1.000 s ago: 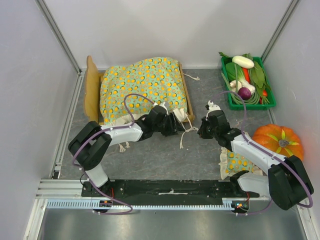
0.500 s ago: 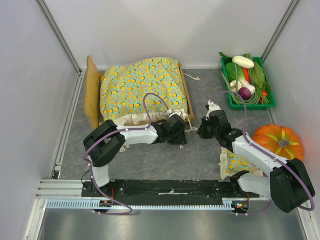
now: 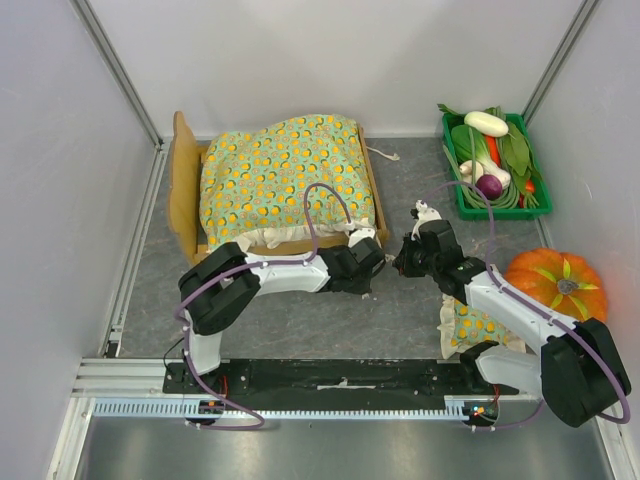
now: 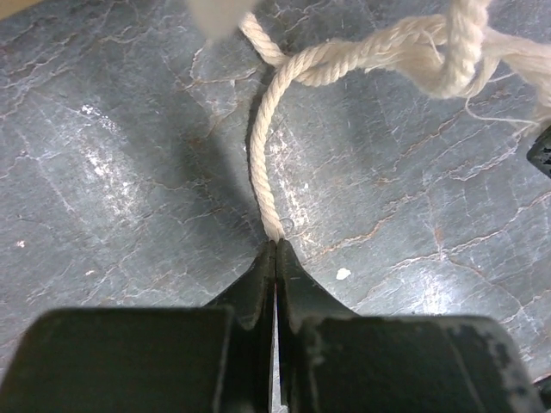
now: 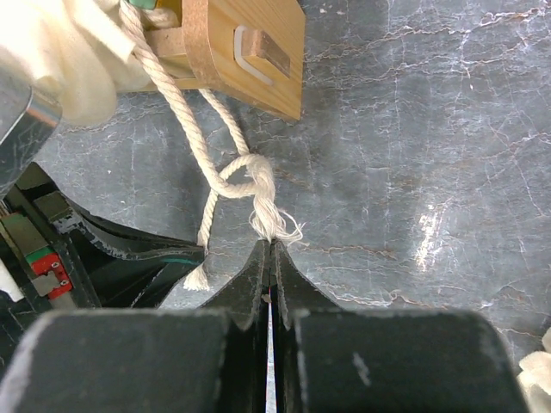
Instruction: Set up the pet bed
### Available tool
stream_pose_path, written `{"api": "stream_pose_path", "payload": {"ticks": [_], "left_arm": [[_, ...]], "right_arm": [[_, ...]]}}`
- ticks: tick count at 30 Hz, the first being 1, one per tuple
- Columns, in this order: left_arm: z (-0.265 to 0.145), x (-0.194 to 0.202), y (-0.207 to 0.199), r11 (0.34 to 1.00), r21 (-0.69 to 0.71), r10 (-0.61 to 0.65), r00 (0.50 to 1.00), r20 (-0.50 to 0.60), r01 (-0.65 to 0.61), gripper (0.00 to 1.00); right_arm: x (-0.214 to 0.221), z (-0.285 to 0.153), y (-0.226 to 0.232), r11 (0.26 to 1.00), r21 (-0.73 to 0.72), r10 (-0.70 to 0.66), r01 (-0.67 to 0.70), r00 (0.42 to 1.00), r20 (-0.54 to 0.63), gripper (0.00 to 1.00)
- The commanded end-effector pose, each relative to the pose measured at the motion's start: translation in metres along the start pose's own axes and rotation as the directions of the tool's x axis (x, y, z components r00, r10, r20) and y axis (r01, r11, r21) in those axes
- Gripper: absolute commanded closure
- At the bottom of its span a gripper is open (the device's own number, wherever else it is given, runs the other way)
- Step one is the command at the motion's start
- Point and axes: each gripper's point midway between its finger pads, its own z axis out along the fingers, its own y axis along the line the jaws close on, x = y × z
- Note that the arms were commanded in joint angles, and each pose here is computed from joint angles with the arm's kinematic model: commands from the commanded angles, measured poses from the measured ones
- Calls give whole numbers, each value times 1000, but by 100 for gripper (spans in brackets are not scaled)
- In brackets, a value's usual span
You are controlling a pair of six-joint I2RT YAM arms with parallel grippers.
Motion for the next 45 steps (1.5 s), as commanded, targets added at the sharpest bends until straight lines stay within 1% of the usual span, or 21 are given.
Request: {"api": "stream_pose_path", "payload": {"ticks": [1, 4, 5, 7, 8, 13, 17, 21, 25, 27, 29, 34, 36, 37, 38, 39, 40, 41, 43, 44, 45], "left_arm": [[0, 22, 39, 982, -171, 76, 995, -67, -86, 98], [-16, 4, 52, 967, -241, 91, 996, -6, -89, 98], [-29, -9, 55, 963, -257, 97, 995, 39, -83, 98], [-39, -12, 63, 958, -275, 104, 993, 59, -84, 98], [-49, -22, 64, 960, -269, 105, 990, 92, -77, 98], [-72, -22, 93, 942, -327, 116, 988, 106, -75, 98], [-90, -28, 117, 936, -350, 91, 985, 144, -36, 98], [-105, -29, 144, 927, -374, 68, 984, 166, -1, 98], [-108, -21, 176, 908, -417, 29, 988, 155, 39, 98], [-107, -15, 183, 906, -420, 21, 989, 144, 42, 98], [-104, -13, 181, 917, -397, 21, 991, 135, 34, 98], [-93, -5, 176, 925, -380, 13, 996, 87, 21, 98], [-89, -8, 165, 941, -339, 13, 996, 84, 16, 98], [-87, -10, 159, 950, -312, 8, 997, 83, 18, 98], [-86, -13, 154, 956, -294, 8, 996, 89, 18, 98], [-85, -15, 151, 958, -284, 3, 996, 92, 23, 98], [-84, -17, 148, 962, -272, 5, 996, 93, 21, 98], [-84, -21, 145, 964, -265, 4, 995, 101, 23, 98], [-84, -25, 143, 964, -267, 6, 995, 103, 22, 98], [-86, -29, 140, 964, -263, 7, 994, 108, 22, 98], [-86, -30, 140, 965, -261, 5, 994, 108, 24, 98]], "right_arm": [[-18, -4, 3, 1000, -5, -22, 22, 998, 60, 100], [-41, -9, 4, 1000, 10, -25, 24, 994, 108, 100], [-46, -10, 5, 1000, 12, -27, 25, 993, 119, 100], [-64, -13, 7, 1000, 10, -24, 23, 988, 151, 100], [-68, -14, 8, 1000, 11, -24, 23, 987, 160, 100], [-90, -13, -5, 997, 70, -27, 13, 980, 199, 100], [-103, -14, -26, 993, 115, -14, -12, 975, 221, 100], [-114, -12, -31, 992, 121, -9, -20, 973, 230, 100], [-123, -13, -31, 993, 113, -1, -28, 969, 248, 100], [-129, -14, -33, 992, 117, 9, -41, 964, 264, 100], [-137, -18, -36, 990, 129, 16, -55, 957, 288, 100], [-175, -43, -33, 990, 118, 21, -76, 912, 410, 100], [-178, -44, -25, 995, 79, 16, -53, 913, 409, 100], [-172, -41, -12, 1000, 11, 20, -26, 926, 377, 100], [-167, -38, -7, 1000, -22, 25, -19, 934, 357, 100], [-150, -31, -4, 998, -58, 34, -16, 949, 313, 91], [-138, -28, 2, 995, -102, 40, -12, 959, 282, 86], [-109, -20, 4, 989, -141, 66, -35, 973, 220, 77], [-88, -27, 14, 978, -207, 62, -18, 976, 209, 68], [-63, -28, 22, 967, -254, 44, -1, 985, 165, 59], [-51, -28, 27, 962, -273, 29, 9, 990, 136, 56]]}}
